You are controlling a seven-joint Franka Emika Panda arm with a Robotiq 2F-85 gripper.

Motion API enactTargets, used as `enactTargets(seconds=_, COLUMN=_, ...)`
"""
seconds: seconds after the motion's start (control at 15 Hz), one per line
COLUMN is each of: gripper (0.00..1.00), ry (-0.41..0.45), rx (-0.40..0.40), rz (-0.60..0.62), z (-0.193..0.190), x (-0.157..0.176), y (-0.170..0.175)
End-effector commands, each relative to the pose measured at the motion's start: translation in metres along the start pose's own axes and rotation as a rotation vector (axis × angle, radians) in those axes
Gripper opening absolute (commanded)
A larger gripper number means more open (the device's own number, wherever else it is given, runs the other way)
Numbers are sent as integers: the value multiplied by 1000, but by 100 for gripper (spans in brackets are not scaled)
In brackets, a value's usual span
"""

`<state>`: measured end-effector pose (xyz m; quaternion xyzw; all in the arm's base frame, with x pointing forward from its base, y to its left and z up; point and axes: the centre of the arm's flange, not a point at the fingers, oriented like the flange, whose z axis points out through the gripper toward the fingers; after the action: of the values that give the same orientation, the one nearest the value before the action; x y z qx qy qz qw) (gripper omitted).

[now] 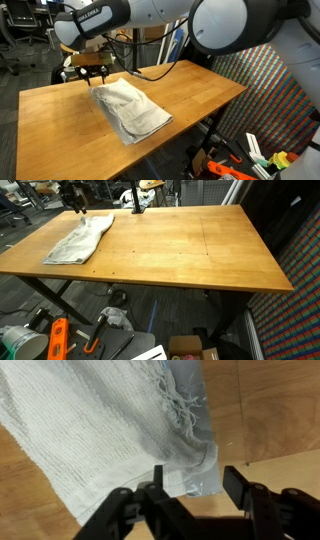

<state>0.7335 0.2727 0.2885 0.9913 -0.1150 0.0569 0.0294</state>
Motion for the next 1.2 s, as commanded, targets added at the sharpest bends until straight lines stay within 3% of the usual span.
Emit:
enactTargets(seconds=0.0, gripper=98, ry=67, rx=-87, rz=12, z=-23, x=13, y=-10)
enactTargets(seconds=0.2, gripper=100, ry=39, rx=-165, rz=50, z=-28, x=22, y=-9)
enactTargets(seconds=0.27, gripper=100, ry=-48, rx=-186, rz=26, z=-26, x=21, y=-6)
enactTargets(seconds=0.33, gripper=100, ry=-1, rx=-148, rz=25, z=-21, x=-1, y=3)
enactTargets(seconds=0.8, gripper=100, ry=-50, rx=-189, rz=33, z=-17, x=-4, y=9)
enactTargets(seconds=0.93, gripper=100, ry=-101, rx=-252, rz=101, z=-24, x=9, y=-4)
enactTargets(seconds=1.13, gripper=100, ry=-158, rx=-283, rz=232, z=-25, x=36, y=-11)
